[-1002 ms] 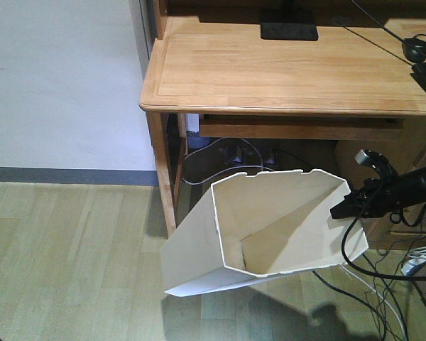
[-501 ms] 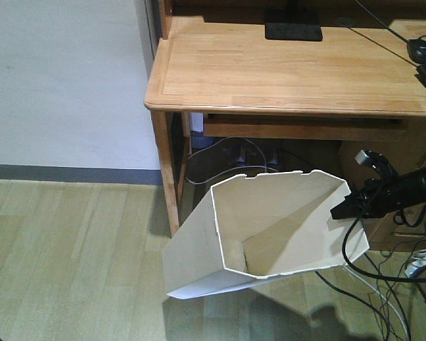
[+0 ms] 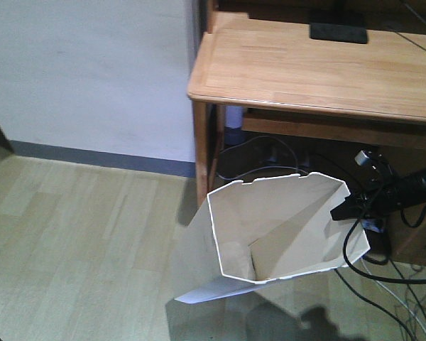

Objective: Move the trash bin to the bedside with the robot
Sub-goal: 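Hold the bin in the right gripper while the base turns toward the bed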

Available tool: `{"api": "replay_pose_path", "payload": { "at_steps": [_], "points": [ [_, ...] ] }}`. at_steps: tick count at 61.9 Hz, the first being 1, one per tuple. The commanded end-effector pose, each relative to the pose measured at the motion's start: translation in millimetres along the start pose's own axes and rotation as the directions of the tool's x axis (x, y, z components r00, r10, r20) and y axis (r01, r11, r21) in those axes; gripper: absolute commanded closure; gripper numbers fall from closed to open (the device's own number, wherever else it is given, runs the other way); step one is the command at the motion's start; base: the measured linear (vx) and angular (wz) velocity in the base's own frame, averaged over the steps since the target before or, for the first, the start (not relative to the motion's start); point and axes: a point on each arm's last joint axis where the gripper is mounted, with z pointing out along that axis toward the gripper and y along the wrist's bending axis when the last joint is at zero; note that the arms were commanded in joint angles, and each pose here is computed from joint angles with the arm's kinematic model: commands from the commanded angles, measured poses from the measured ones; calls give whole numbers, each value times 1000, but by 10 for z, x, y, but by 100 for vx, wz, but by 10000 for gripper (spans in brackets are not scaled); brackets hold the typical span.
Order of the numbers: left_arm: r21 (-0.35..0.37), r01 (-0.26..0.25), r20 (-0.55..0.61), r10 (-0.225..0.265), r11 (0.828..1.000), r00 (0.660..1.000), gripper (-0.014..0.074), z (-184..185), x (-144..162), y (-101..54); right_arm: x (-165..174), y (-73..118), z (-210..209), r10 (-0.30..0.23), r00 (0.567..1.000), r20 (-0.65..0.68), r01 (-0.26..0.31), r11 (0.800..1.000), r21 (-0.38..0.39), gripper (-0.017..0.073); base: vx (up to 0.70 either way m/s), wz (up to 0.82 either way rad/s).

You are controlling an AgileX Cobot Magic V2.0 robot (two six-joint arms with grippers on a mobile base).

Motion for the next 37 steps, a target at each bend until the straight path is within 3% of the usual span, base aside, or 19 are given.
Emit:
{"api": "replay_pose_path", "payload": {
  "at_steps": [1,37],
  "points": [
    [8,23,71,-24,1000,997,600,-3,-33,-5,-252,353,-287,36,992,123,-7,974,-228,564,-4,37],
    [8,23,71,-24,1000,997,600,-3,-33,-5,-251,353,-287,35,992,123,-6,974,-228,564,-3,53]
  ]
}}
